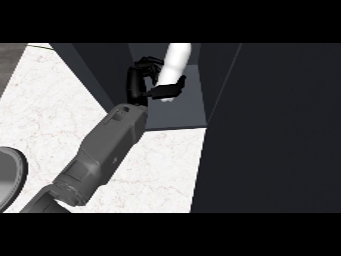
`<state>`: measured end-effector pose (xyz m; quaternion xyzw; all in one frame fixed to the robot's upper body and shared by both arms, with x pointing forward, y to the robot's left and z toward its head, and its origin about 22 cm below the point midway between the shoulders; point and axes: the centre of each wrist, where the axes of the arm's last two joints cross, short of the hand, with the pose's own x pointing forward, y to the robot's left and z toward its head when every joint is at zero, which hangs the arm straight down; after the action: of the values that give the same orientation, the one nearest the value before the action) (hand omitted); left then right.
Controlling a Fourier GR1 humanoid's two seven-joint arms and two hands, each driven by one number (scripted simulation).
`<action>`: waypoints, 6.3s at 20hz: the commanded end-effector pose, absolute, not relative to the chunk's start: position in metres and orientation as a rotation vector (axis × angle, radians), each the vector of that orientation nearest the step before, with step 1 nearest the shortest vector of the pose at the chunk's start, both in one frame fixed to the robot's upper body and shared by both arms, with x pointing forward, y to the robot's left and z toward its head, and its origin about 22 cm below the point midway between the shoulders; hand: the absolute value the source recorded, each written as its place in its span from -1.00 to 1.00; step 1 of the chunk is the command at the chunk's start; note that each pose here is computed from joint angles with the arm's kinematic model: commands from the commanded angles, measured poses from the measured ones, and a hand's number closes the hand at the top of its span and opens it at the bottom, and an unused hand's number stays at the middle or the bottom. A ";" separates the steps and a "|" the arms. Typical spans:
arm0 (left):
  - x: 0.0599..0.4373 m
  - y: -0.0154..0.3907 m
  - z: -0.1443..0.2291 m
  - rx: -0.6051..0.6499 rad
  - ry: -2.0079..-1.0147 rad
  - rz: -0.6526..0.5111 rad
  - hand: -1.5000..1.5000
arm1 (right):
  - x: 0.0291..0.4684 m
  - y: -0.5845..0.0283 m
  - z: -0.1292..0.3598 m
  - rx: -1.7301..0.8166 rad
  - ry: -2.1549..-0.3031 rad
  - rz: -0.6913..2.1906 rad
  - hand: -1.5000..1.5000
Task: Pick up the bottled water, place it into the cabinet and close the cabinet
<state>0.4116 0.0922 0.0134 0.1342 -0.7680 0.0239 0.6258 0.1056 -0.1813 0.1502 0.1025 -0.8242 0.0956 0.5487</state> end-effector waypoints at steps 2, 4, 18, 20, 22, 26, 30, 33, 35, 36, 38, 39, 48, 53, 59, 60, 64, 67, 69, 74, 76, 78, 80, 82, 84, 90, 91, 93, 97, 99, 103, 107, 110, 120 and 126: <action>0.419 0.095 0.017 0.385 -1.790 -0.019 1.00 | 0.092 -0.190 0.166 0.261 -1.963 0.220 -1.00; 0.415 0.106 0.004 0.396 -1.777 -0.043 -1.00 | 0.097 -0.191 0.164 0.264 -1.978 0.241 -1.00; 0.425 0.099 0.021 0.275 -1.798 0.067 -1.00 | 0.104 -0.191 0.159 0.284 -1.971 0.235 -1.00; 0.422 0.110 0.011 0.320 -1.799 -0.024 -1.00 | 0.102 -0.191 0.163 0.285 -1.993 0.217 -1.00; 0.427 0.105 0.022 0.302 -1.804 -0.037 -1.00 | 0.101 -0.188 0.161 0.273 -1.974 0.208 -1.00; 0.428 0.097 0.029 0.187 -1.855 0.005 -1.00 | 0.101 -0.191 0.166 0.273 -1.990 0.239 -1.00; 0.435 0.082 0.055 -0.047 -1.921 0.003 -1.00 | 0.107 -0.185 0.159 0.287 -1.986 0.247 -1.00; 0.434 0.084 0.051 -0.146 -1.908 -0.021 -1.00 | 0.099 -0.190 0.165 0.251 -1.976 0.246 -1.00; 0.430 0.082 0.049 -0.169 -1.917 -0.007 -1.00 | 0.104 -0.203 0.166 0.250 -1.979 0.261 -1.00; 0.430 0.083 0.046 -0.216 -1.901 -0.009 -1.00 | 0.104 -0.191 0.168 0.244 -1.986 0.241 -1.00; 0.421 0.081 0.040 -0.251 -1.879 0.032 -1.00 | 0.103 -0.192 0.165 0.225 -1.975 0.242 -1.00; 0.422 0.080 0.045 -0.254 -1.892 0.029 -1.00 | 0.111 -0.195 0.163 0.212 -1.995 0.247 -1.00; 0.373 0.071 0.026 -0.380 -1.851 0.049 1.00 | 0.103 -0.195 0.171 0.199 -1.972 0.248 -1.00; 0.353 0.099 0.031 -0.362 -1.823 0.048 1.00 | 0.095 -0.189 0.168 0.171 -1.959 0.402 -1.00; 0.299 0.119 0.008 -0.374 -1.793 0.053 1.00 | 0.095 -0.183 0.175 0.218 -1.848 0.592 1.00; 0.287 0.134 0.004 -0.370 -1.810 0.046 1.00 | 0.098 -0.186 0.176 0.229 -1.841 0.598 1.00; 0.264 0.164 0.014 -0.332 -1.844 0.049 1.00 | 0.094 -0.166 0.175 0.365 -1.765 0.579 1.00; 0.235 0.167 0.018 -0.341 -1.847 0.100 1.00 | 0.092 -0.157 0.183 0.447 -1.760 0.550 1.00; 0.218 0.198 0.013 -0.320 -1.837 0.071 1.00 | 0.094 -0.141 0.176 0.442 -1.773 0.590 1.00; 0.198 0.217 0.016 -0.271 -1.860 0.096 1.00 | 0.100 -0.105 0.174 0.516 -1.728 0.643 1.00; 0.185 0.216 0.016 -0.289 -1.856 0.145 1.00 | 0.105 -0.092 0.178 0.568 -1.711 0.647 1.00; 0.204 0.243 0.014 -0.254 -1.881 0.159 1.00 | 0.098 -0.073 0.172 0.600 -1.717 0.692 1.00; 0.177 0.238 0.022 -0.277 -1.868 0.159 1.00 | 0.101 -0.062 0.180 0.586 -1.709 0.714 1.00; 0.184 0.255 0.016 -0.243 -1.890 0.160 1.00 | 0.109 -0.058 0.185 0.540 -1.791 0.789 1.00; 0.172 0.274 0.009 -0.258 -1.860 0.127 1.00 | 0.117 -0.050 0.186 0.486 -1.849 0.769 1.00; 0.168 0.285 0.017 -0.258 -1.870 0.146 1.00 | 0.141 -0.041 0.194 0.403 -1.875 0.670 1.00; 0.181 0.294 0.027 -0.251 -1.893 0.148 1.00 | 0.145 -0.034 0.183 0.383 -1.859 0.663 1.00; 0.168 0.292 0.024 -0.263 -1.878 0.141 1.00 | 0.157 -0.037 0.188 0.368 -1.852 0.570 1.00; 0.162 0.298 0.019 -0.296 -1.868 0.126 1.00 | 0.194 -0.038 0.197 0.344 -1.793 0.477 1.00; 0.152 0.312 0.016 -0.259 -1.872 0.127 1.00 | 0.213 -0.030 0.200 0.348 -1.784 0.455 1.00; 0.151 0.315 0.025 -0.272 -1.883 0.132 1.00 | 0.266 -0.039 0.217 0.440 -1.688 0.439 1.00; 0.155 0.320 0.026 -0.262 -1.871 0.133 1.00 | 0.316 -0.043 0.190 0.460 -1.629 0.428 1.00; 0.141 0.339 0.024 -0.284 -1.872 0.121 1.00 | 0.353 -0.058 0.185 0.419 -1.636 0.413 1.00; 0.155 0.338 0.035 -0.279 -1.882 0.104 1.00 | 0.400 -0.090 0.159 0.367 -1.628 0.444 1.00; 0.163 0.333 0.039 -0.288 -1.917 0.088 1.00 | 0.410 -0.110 0.154 0.370 -1.661 0.443 1.00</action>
<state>0.1569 0.3327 0.0336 -0.1199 -0.8087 0.0433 0.5742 0.3711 -0.0519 0.1642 0.2597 -0.7205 0.2703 0.5834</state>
